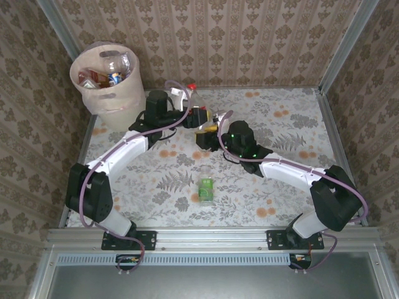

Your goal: Put the plastic bottles in the bin

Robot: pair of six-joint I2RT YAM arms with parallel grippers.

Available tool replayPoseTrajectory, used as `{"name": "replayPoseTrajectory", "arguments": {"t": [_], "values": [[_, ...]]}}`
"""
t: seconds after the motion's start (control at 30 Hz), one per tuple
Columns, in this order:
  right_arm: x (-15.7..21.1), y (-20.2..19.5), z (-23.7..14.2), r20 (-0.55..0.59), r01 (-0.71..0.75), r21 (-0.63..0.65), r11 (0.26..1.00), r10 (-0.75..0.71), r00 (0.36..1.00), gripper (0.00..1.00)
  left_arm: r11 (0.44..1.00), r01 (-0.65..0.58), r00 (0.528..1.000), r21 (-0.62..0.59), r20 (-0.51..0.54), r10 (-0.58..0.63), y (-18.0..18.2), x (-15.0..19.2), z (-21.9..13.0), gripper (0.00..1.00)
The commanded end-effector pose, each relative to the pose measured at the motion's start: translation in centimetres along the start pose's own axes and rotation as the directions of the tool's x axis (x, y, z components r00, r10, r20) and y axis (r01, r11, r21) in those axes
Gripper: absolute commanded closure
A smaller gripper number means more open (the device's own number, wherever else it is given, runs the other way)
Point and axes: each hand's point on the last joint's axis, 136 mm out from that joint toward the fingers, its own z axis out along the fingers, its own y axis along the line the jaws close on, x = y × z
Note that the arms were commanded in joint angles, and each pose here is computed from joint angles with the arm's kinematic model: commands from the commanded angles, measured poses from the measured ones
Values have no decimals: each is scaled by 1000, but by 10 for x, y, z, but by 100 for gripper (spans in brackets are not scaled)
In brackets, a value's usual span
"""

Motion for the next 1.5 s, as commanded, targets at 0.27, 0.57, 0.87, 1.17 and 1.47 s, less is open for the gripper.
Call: {"name": "replayPoseTrajectory", "arguments": {"t": [0.27,0.57,0.87,1.17,1.47], "values": [[-30,10,-31,78,74,31,997,-77,994,0,979,2,989,-205,145,28,29,-41,-38,45],[-48,-22,-70,121,51,276,960,-88,989,0,860,37,942,-510,306,140,62,-103,-128,46],[-41,-43,-74,128,37,372,927,-91,988,0,653,81,779,-753,457,429,67,-190,-255,45],[-28,-54,-73,98,41,413,910,-90,991,0,447,64,650,-892,377,660,82,-271,-329,45],[-26,-54,-66,70,43,409,912,-78,995,0,561,219,650,-799,548,527,145,-285,-322,45]]}}
